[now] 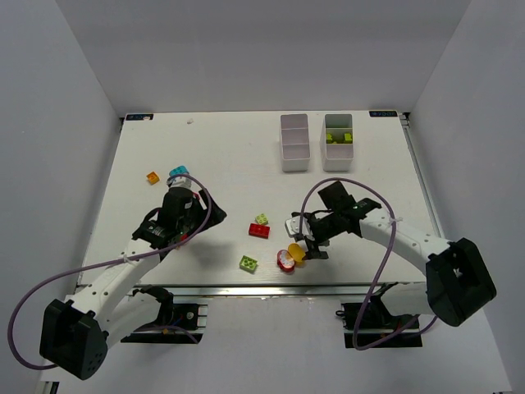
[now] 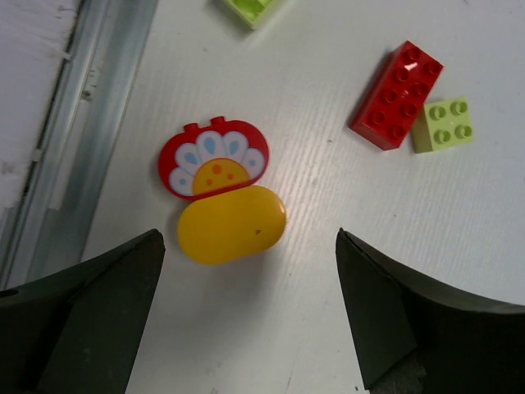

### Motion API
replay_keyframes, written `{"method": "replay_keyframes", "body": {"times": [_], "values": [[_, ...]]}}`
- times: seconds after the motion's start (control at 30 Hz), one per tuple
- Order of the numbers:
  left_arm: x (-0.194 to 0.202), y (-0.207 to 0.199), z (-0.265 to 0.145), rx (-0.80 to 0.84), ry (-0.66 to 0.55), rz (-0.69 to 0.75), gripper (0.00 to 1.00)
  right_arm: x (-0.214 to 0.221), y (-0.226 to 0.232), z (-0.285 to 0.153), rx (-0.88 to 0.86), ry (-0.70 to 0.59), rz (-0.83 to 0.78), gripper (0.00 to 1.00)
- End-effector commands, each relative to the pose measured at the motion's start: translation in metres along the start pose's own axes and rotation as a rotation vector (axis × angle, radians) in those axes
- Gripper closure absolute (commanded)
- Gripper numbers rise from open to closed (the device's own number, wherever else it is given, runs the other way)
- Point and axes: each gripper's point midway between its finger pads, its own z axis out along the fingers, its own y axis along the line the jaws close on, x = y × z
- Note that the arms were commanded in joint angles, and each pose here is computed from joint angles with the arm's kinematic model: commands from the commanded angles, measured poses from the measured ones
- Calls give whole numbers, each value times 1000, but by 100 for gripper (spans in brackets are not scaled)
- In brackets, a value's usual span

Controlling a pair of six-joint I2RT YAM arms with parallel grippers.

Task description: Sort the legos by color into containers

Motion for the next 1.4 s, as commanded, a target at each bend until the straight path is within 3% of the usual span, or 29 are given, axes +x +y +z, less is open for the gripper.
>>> {"method": "replay_keyframes", "body": {"times": [0.0,0.33,0.57,0.97,1.23,1.33,1.37], "values": [[-2,-3,-2,26,-16,-16,19,5,-23,7,83,25,18,11],[-5,-7,1,38,-22,-22,18,7,7,21,-82,38,-22,11],[-6,-10,2,51,-29,-33,18,19,6,30,-61,73,-11,11],[1,-42,1,227,19,-104,18,37,11,41,-83,120,-5,13],[10,-62,-1,353,61,-132,17,36,18,45,-96,105,-1,27],[16,-66,2,390,87,-139,17,35,19,46,-106,99,-2,37],[17,-71,0,423,100,-144,17,33,21,45,-115,96,0,47]]}}
